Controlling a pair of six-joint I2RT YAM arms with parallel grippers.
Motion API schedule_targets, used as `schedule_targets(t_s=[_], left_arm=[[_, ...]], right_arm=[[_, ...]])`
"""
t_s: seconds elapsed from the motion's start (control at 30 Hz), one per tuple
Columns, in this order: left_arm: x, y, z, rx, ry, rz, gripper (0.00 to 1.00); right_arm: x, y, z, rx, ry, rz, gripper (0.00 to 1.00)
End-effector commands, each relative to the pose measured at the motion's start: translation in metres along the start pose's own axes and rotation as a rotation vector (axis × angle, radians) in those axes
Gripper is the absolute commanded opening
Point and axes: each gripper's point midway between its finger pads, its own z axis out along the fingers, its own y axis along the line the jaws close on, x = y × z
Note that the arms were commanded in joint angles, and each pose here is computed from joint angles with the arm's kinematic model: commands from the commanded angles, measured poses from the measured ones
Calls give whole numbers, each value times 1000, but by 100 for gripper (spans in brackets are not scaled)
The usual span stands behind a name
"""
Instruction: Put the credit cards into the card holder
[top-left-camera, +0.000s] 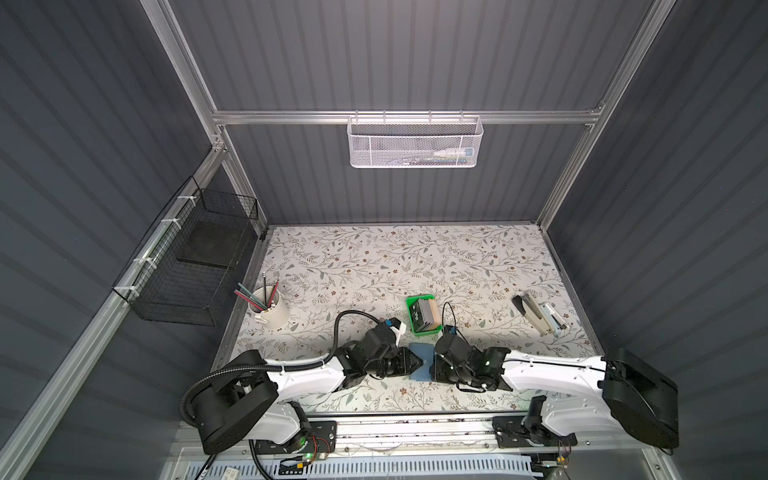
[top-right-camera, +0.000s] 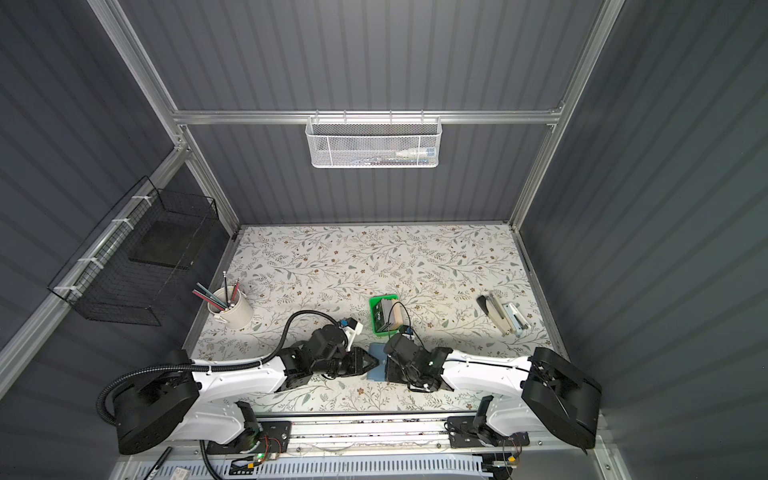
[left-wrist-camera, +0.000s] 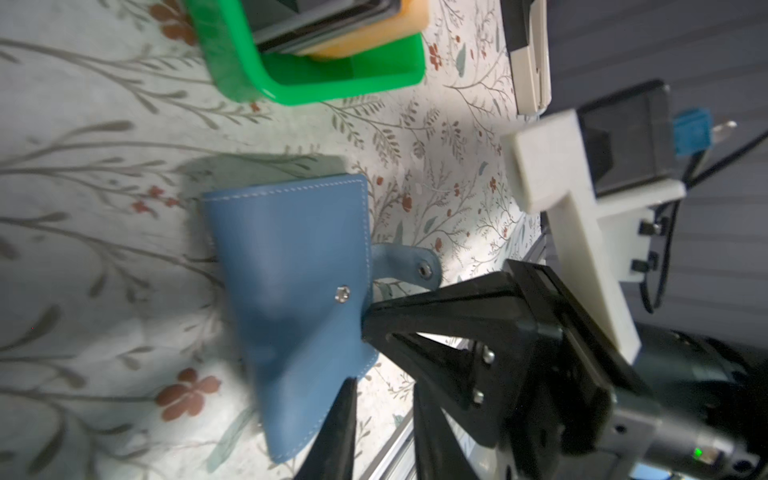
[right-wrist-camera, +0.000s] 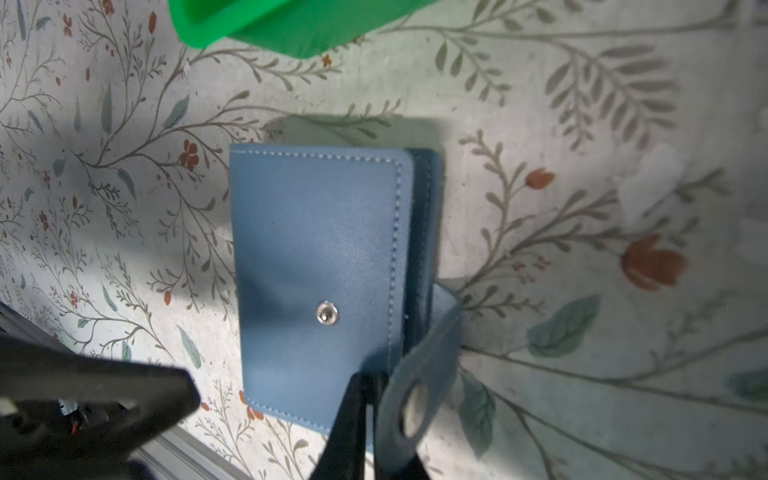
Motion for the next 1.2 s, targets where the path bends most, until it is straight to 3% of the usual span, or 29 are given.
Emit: schedule_targets(t_s=[0.0,0.37,0.83,1.17], left_arm=[[6,17,0,-91,43,10,26],[15,34,11,-138,56,-31,27],[28,67,13,-311,35,-98,25],[31,63,12,-294,15,-123,24]], right_arm=[[8,-24,2,88,17,6,10],[3,-20,-4,85,2,-9,10],[-18,8,-37,26,-58,-57,14],[-32,-8,-60,105,-62,-50,15]])
